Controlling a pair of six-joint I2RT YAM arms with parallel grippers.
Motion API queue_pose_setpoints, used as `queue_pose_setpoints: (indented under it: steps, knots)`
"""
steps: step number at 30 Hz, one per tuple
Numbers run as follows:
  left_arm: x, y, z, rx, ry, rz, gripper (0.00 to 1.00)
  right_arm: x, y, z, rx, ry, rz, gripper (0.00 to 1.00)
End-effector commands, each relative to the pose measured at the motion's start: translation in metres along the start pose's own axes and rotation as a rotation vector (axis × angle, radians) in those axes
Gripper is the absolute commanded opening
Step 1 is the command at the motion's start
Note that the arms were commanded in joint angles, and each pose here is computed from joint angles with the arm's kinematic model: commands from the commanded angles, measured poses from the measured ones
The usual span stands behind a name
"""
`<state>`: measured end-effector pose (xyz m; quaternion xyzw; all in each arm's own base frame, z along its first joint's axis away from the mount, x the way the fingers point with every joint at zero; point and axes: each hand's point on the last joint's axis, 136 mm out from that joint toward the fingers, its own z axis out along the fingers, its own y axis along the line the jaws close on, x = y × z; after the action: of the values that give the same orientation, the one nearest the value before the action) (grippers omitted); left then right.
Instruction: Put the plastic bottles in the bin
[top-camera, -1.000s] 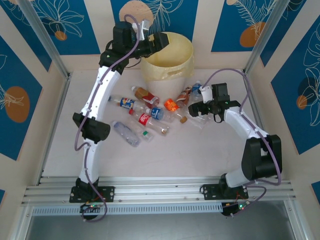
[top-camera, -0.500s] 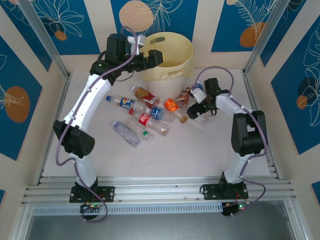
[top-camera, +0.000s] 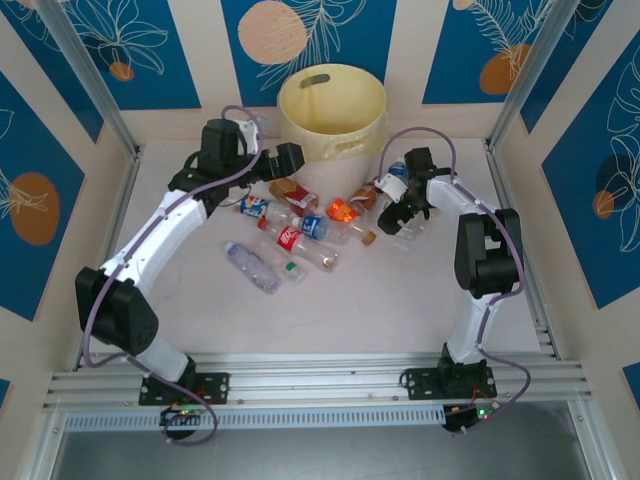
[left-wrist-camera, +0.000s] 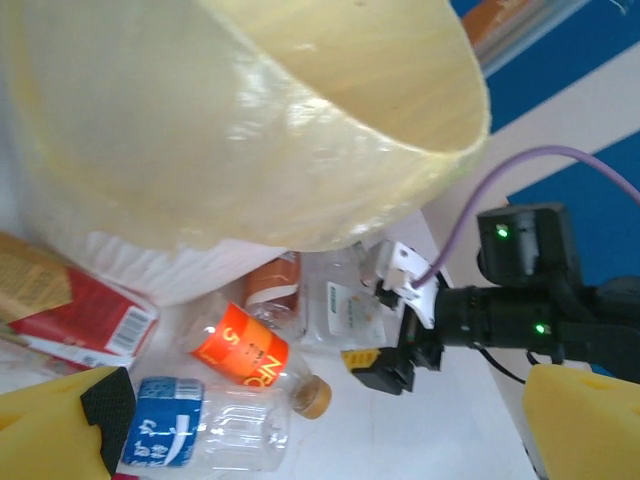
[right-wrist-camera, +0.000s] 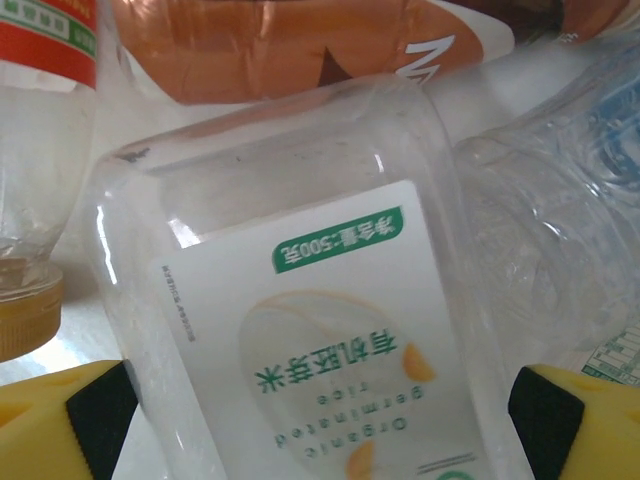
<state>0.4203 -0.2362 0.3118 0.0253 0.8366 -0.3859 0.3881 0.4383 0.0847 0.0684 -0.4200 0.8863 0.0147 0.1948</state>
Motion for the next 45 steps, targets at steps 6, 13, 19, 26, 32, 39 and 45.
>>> queue_pose_setpoints:
  steps: [6,13,19,26,32,39,45]
  knots:
    - [-0.020,0.033,-0.031,-0.070,-0.159,-0.080,1.00,0.012,0.014,0.017,-0.068,0.046,-0.048,0.96]
    - [-0.017,0.049,-0.043,-0.118,-0.195,-0.089,1.00,0.023,0.049,-0.004,-0.062,0.071,0.090,0.95]
    - [-0.014,0.055,-0.042,-0.123,-0.186,-0.098,1.00,0.024,0.055,-0.014,0.008,0.079,0.066,0.96]
    - [-0.010,0.065,-0.041,-0.136,-0.184,-0.123,1.00,0.028,0.040,-0.006,0.040,0.142,-0.038,0.97]
    - [-0.007,0.074,-0.042,-0.153,-0.185,-0.149,1.00,-0.001,0.061,-0.039,-0.054,0.019,-0.060,0.97]
    - [-0.008,0.080,-0.044,-0.163,-0.190,-0.158,1.00,-0.003,0.054,-0.047,-0.019,-0.018,-0.154,0.99]
    - [-0.005,0.086,-0.046,-0.177,-0.192,-0.171,1.00,0.006,0.045,-0.029,-0.040,0.045,-0.228,0.99]
